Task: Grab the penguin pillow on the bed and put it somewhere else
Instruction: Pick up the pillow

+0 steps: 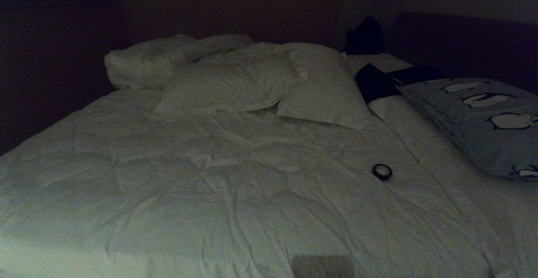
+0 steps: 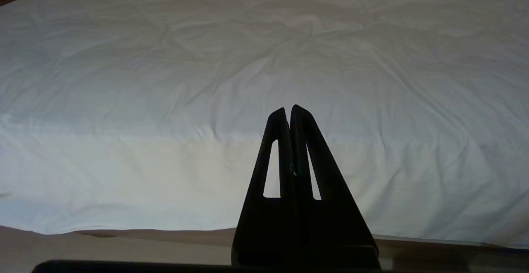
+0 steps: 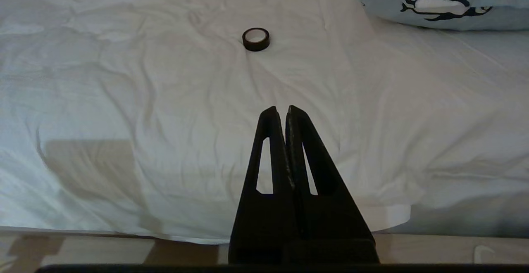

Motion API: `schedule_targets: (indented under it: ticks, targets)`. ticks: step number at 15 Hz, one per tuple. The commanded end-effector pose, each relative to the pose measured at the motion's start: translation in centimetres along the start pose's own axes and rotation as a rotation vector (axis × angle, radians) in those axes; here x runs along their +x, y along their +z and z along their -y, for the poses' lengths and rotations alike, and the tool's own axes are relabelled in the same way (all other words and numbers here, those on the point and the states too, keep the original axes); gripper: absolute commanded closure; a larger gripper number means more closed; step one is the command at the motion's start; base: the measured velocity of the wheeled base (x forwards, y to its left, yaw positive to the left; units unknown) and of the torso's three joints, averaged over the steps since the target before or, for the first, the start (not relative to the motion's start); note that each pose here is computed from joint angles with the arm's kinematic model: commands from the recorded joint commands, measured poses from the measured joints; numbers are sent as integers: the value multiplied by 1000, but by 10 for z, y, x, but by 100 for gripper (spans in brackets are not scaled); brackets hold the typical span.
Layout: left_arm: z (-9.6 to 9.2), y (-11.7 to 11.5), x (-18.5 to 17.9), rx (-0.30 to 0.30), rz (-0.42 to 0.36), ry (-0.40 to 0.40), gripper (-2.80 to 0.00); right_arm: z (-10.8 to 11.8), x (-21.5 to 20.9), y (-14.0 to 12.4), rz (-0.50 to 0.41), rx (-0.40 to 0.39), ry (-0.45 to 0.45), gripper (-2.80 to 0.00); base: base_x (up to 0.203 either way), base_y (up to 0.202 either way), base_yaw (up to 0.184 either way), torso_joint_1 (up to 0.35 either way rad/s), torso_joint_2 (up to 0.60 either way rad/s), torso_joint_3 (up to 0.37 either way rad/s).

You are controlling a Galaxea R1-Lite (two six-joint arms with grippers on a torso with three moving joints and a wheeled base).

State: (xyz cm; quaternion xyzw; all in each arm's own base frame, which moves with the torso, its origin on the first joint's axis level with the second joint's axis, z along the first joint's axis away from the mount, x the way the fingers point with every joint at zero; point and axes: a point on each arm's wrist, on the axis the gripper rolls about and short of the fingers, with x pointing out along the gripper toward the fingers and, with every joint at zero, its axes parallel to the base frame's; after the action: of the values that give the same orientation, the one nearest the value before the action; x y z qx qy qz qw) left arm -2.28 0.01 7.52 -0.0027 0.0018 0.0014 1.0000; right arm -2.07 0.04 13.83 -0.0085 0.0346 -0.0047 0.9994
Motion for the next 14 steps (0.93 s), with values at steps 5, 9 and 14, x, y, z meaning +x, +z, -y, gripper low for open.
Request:
schedule_targets:
  ticks: [5, 9, 14]
  targets:
    - [0, 0, 0, -1, -1, 0, 0, 1, 47, 40, -91, 22, 0, 0, 0, 0, 0, 0, 0, 0]
    - [0, 0, 0, -1, -1, -1, 0, 2, 83, 72, -118, 42, 0, 0, 0, 0, 0, 0, 0, 0]
    - [0, 0, 0, -1, -1, 0, 0, 3, 142, 111, -153, 55, -13, 0, 0, 0, 0, 0, 0, 0]
